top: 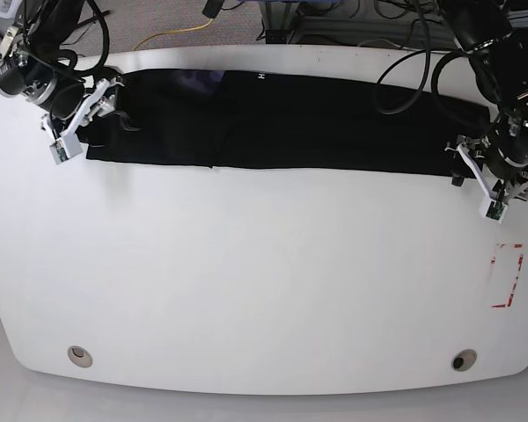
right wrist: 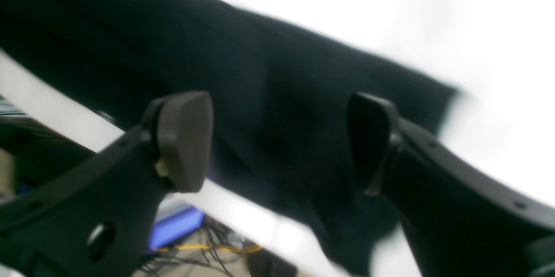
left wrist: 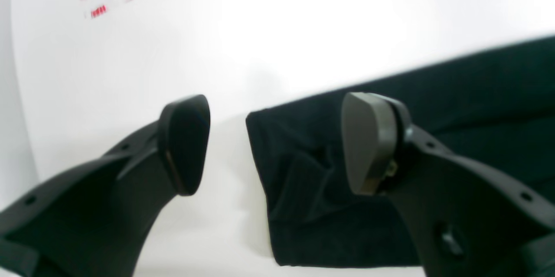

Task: Fold the T-shirt properly
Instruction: 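Lay the folded strip flat and release it with both grippers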

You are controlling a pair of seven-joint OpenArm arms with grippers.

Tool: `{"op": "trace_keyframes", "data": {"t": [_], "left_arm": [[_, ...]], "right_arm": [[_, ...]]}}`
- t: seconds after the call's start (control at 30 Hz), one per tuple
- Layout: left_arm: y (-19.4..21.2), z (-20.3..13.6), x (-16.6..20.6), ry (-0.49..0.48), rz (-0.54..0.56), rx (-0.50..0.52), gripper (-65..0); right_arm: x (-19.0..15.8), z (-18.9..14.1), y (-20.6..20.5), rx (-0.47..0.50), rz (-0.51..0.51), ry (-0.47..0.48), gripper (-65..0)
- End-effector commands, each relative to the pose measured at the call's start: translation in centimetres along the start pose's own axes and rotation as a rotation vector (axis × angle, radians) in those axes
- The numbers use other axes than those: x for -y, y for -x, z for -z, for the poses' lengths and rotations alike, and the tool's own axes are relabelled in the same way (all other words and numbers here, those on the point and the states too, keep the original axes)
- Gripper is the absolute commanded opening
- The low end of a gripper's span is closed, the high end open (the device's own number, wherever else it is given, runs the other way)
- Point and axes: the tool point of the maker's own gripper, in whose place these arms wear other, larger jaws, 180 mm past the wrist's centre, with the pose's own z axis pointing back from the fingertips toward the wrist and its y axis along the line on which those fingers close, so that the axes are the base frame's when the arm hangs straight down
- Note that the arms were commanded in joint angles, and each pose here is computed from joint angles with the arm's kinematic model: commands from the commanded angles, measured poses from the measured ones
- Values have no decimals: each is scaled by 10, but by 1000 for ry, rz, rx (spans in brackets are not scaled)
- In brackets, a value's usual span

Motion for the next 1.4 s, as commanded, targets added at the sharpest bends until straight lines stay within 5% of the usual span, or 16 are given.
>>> {"op": "trace_keyframes", "data": {"t": [0.0,0.13,0.2,0.47,1.0,1.1,1.27,1.37], "left_arm": [[-6,-6,-11,-1,-42,25,-200],[11,-4,-18,57,-181,25,-200],[21,-1,-21,81,-248,25,-199],[63,17,-20,138,-353,-73,-197],[108,34,-5,208,-452,-191,-210],[115,32,-2,212,-455,-205,-296],[114,32,-1,213,-453,-205,-600],[112,31,-2,210,-445,-199,-639]], "right_arm": [[-7,7,-12,49,0,-36,-230],[-6,25,4,2,60,-48,-379],[-10,40,12,-42,68,-75,-403],[1,69,51,-158,153,-75,-411],[13,74,61,-174,192,-63,-411],[13,74,61,-174,192,-63,-411],[13,74,61,-175,192,-62,-411],[14,74,60,-174,191,-62,-411]]}}
